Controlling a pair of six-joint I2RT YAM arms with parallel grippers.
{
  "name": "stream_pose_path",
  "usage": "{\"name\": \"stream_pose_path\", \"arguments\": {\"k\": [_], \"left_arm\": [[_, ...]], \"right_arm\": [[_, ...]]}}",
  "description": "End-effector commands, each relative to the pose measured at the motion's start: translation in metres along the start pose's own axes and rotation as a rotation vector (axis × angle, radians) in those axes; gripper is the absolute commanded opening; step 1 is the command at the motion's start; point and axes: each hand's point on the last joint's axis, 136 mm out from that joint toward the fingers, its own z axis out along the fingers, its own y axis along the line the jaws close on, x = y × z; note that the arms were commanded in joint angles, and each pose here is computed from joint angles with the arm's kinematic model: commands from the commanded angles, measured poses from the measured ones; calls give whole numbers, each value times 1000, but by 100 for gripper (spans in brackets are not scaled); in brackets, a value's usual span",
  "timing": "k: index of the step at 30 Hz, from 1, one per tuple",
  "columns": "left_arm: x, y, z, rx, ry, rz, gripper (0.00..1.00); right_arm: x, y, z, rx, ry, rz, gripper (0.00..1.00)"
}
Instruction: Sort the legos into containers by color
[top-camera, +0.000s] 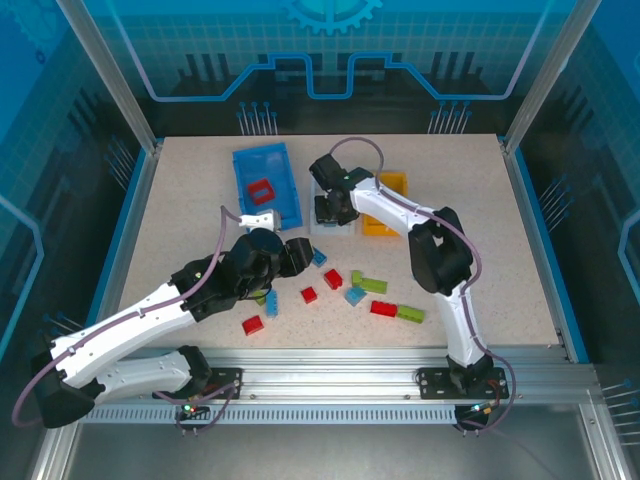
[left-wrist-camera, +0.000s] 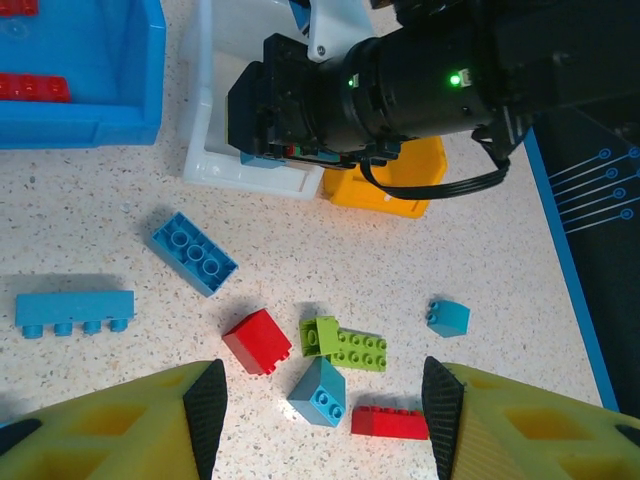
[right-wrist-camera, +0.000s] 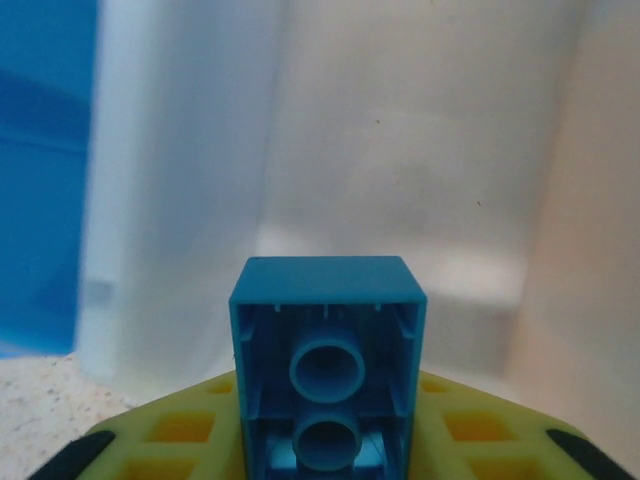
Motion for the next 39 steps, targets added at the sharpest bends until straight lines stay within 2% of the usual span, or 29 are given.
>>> {"name": "stream_pose_path", "arguments": {"k": [1,4,8,15,19,23,26,29,32,39], "left_arm": [[3,10,-2,-35,-3,9,58],[6,13,-2,-48,5,17,58],[9,22,-1,-92,18,31,58],[16,44,-5,-199,52,56,58],[30,56,-1,-270,120,76,57],[64,63,16,-315,260,40,56],[90,66,35,-352,346,-12,56],[109,67,53,-385,395,-57,58],[121,67,71,-408,426,-81,62],[140,73,101,-484,471,-68,68]], "right_arm": [[-1,-5,-4,19,27,39,43],[-3,-2,-11,7,13,32,51],[-7,5,-32,-15,-33,14,56],[-12,14,-84,-32,-151,-24,51],[-4,15,-120,-39,-243,-72,49],[39,19,-148,-104,-308,-164,50],[84,25,-168,-230,-356,-263,55],[130,28,-193,-387,-408,-347,60],[166,9,-200,-421,-395,-352,61],[196,-25,-224,-435,-409,-309,62]]}}
